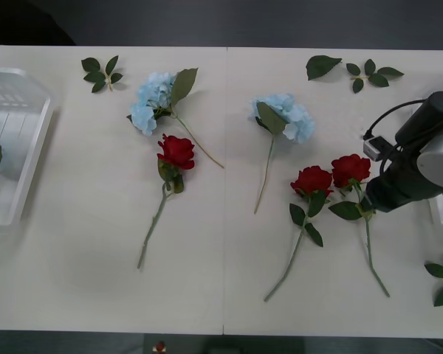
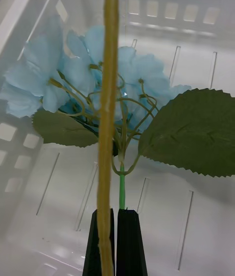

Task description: Put the red flowers into the right box and the blue flowers into the left box

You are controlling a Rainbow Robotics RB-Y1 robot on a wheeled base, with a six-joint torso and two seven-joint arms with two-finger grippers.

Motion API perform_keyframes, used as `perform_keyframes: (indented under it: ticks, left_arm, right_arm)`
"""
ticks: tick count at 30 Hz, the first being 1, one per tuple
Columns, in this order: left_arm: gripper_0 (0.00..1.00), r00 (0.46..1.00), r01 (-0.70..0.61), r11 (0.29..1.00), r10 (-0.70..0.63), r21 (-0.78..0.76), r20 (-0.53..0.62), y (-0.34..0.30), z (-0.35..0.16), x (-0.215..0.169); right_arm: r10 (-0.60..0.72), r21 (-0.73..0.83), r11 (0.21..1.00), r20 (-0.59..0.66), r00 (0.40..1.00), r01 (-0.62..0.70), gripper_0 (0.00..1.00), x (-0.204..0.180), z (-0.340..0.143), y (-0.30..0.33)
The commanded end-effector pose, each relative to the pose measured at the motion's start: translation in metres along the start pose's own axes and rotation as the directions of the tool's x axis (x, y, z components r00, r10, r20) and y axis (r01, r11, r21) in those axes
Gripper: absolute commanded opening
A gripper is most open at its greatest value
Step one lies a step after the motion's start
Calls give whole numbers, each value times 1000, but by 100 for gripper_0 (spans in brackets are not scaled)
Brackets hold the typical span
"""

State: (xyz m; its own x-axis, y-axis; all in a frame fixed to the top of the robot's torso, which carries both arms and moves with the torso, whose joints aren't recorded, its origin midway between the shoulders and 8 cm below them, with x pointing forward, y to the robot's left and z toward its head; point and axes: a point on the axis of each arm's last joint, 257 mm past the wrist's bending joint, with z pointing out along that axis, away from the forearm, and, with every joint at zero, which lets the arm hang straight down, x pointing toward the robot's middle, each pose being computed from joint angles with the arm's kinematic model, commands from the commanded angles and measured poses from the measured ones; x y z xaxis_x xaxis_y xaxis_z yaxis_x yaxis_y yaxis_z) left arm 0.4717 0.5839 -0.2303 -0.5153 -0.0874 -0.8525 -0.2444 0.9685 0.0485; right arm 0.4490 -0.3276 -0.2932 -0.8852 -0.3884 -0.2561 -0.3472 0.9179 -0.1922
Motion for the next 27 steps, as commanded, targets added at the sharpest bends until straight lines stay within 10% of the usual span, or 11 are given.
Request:
perform_keyframes:
  ticks: [1, 5, 21, 24, 27]
  left_arm:
    - [13, 997, -76, 997, 76, -7, 31, 1, -2, -21]
    - [47, 997, -70, 998, 70, 2, 34, -2, -2, -22]
    - [72, 996, -61, 911, 85, 408, -41, -93, -64, -29]
    - [72, 992, -91, 868, 120, 489, -28, -121, -83, -38]
    - [72, 984, -151, 817, 176, 556, 9, -152, -102, -53]
  right_arm:
    - [25, -11, 1000, 41, 999, -24, 100, -19, 7, 13]
    - [9, 2, 1000, 49, 999, -9, 100, -25, 19, 21]
    - [7, -4, 1000, 63, 998, -7, 100, -19, 45, 31]
    - [4, 0, 1000, 60, 998, -4, 90, -17, 46, 30]
    - [2, 1, 1000, 59, 998, -2, 56, -16, 48, 30]
